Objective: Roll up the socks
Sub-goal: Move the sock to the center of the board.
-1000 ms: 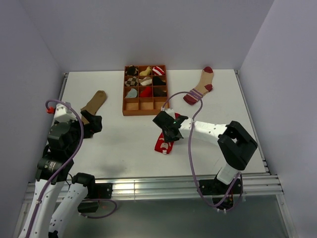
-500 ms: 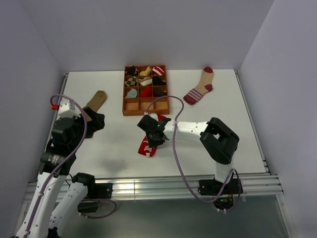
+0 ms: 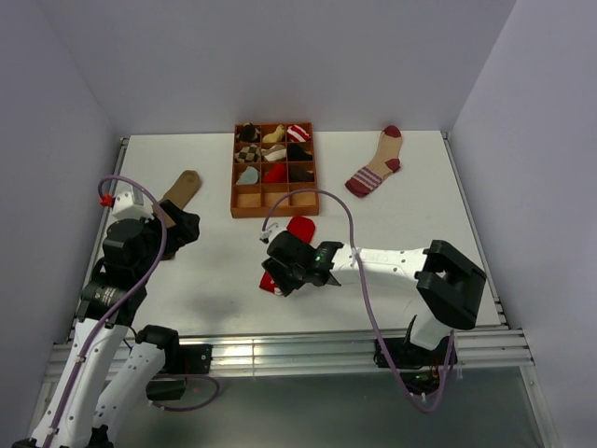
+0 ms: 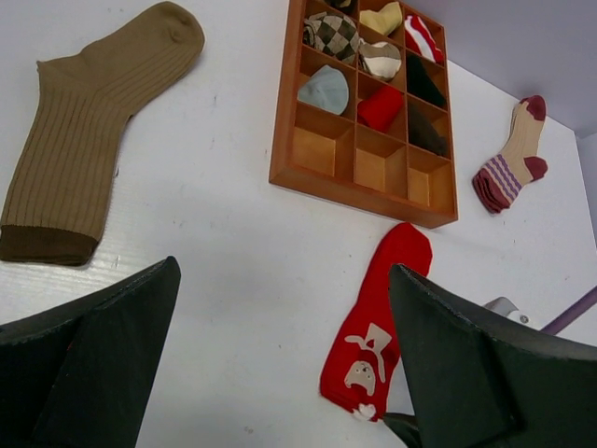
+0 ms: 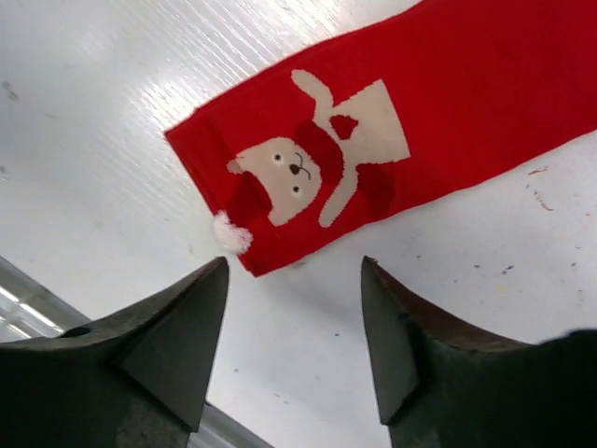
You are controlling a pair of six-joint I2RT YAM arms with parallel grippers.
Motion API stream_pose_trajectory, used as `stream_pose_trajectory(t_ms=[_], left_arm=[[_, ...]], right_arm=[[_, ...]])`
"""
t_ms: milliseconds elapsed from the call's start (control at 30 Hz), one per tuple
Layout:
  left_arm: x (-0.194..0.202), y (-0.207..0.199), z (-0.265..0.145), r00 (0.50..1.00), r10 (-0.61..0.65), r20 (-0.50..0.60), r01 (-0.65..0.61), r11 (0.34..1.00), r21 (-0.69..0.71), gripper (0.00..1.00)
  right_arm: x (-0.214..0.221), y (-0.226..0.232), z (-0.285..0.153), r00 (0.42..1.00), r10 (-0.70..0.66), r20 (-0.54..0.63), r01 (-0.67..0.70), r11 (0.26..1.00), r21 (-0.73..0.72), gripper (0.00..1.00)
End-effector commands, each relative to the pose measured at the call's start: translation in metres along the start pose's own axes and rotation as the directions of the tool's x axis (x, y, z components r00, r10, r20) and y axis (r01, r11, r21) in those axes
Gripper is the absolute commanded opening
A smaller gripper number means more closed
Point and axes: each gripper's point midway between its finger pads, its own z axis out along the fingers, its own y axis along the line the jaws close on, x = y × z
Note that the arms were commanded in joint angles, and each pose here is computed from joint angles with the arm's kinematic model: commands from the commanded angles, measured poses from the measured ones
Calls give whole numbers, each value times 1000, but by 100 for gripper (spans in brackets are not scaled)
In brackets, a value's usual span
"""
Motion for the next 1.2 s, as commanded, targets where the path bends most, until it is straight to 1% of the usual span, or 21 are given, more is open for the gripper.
stream_pose_trajectory(t_ms=[0,133,267,300,333,400,467,533,600,700,767,800,833,900,933,967,1000,1033,1133,1167], left_arm=[[-7,-8,1,1000,-12,27,11,999,36,99],[-5,-9,2,1000,-6,20,5,999,40,99],[-4,-8,2,1000,-8,18,8,999,41,100],[-3,-9,2,1000,-11,16,10,999,41,99],[-3,-9,2,1000,-11,14,10,999,44,100],[-2,-8,3,1000,-13,10,13,999,41,100],[-1,-7,3,1000,-13,9,13,999,37,99],[1,-7,4,1000,-12,5,12,999,36,99],[2,-6,5,1000,-15,1,15,999,36,99],[4,-6,5,1000,-18,-2,18,999,35,99],[5,-5,6,1000,-17,-3,17,999,34,99],[7,-5,7,1000,-18,-8,18,999,35,100],[7,-5,7,1000,-19,-6,19,999,36,99],[9,-5,8,1000,-22,-13,23,999,37,99],[10,-6,9,1000,-24,-17,24,999,40,99],[10,-6,9,1000,-24,-17,25,999,44,99],[11,-6,9,999,-25,-19,26,999,44,100],[12,-6,10,999,-25,-23,26,999,47,99],[14,-6,11,999,-26,-25,27,998,48,99],[14,-6,11,999,-26,-29,27,999,47,99]], right_arm=[[-21,-7,-7,993,-79,90,79,997,10,63],[-44,-24,-3,991,-66,119,60,997,47,61],[-74,-51,7,988,5,157,-13,998,53,58],[-73,-56,16,990,16,137,-24,998,61,57],[-87,-60,17,988,28,155,-39,997,64,56],[-88,-73,31,989,61,134,-74,993,88,52],[-99,-78,37,983,99,154,-113,989,91,50],[-96,-91,51,979,149,138,-163,981,102,47],[-89,-107,62,965,233,119,-246,962,119,45],[-70,-122,69,950,297,97,-310,935,172,43],[-48,-129,71,942,330,67,-337,915,223,42],[-42,-132,68,936,346,63,-351,905,240,42],[-27,-136,67,931,362,47,-360,891,275,42],[-12,-140,60,908,415,48,-409,859,309,41],[4,-141,58,899,436,29,-420,846,329,41],[12,-141,55,883,469,28,-450,827,338,41],[13,-140,48,874,484,41,-468,817,337,41],[23,-140,45,869,494,30,-473,812,342,42],[19,-136,31,851,522,63,-513,798,317,43],[13,-135,27,854,514,79,-512,806,298,46]])
